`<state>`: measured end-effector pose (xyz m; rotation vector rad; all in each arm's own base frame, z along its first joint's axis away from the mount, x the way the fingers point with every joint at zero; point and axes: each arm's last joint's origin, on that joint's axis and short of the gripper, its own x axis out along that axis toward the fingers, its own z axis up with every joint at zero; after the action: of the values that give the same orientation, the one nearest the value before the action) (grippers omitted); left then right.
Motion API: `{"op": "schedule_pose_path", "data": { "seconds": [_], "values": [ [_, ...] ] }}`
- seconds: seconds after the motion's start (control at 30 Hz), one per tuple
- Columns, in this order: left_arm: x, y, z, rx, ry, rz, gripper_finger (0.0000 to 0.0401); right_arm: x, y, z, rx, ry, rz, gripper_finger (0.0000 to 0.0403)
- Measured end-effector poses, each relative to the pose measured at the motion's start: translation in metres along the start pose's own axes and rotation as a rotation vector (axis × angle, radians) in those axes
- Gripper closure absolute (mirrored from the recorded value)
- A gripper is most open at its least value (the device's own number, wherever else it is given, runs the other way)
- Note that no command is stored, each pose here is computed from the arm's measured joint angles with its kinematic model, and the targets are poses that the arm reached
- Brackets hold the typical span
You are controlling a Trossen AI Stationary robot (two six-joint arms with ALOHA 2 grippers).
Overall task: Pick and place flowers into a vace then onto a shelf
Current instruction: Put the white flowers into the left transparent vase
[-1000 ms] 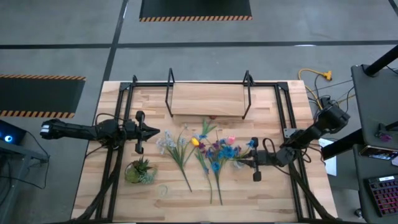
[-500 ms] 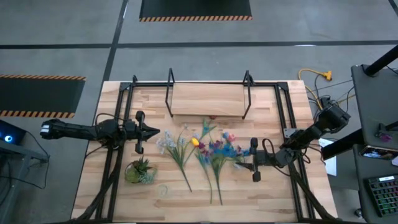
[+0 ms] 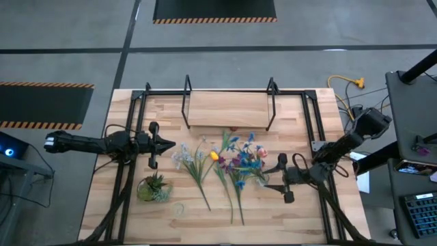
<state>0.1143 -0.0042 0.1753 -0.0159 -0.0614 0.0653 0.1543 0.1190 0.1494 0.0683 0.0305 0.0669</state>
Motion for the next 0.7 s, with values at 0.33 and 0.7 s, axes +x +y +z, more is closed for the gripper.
{"op": "schedule_pose_path", "data": {
  "seconds": [0.33, 0.7],
  "values": [
    [0.000, 0.000, 0.000, 0.000, 0.000, 0.000, 0.0401, -0.018, 0.007, 0.026, 0.071, -0.100, 0.091, 0.0189],
    [0.000, 0.000, 0.000, 0.000, 0.000, 0.000, 0.0401, -0.026, 0.003, 0.048, 0.008, -0.030, -0.001, 0.0214]
  ]
}}
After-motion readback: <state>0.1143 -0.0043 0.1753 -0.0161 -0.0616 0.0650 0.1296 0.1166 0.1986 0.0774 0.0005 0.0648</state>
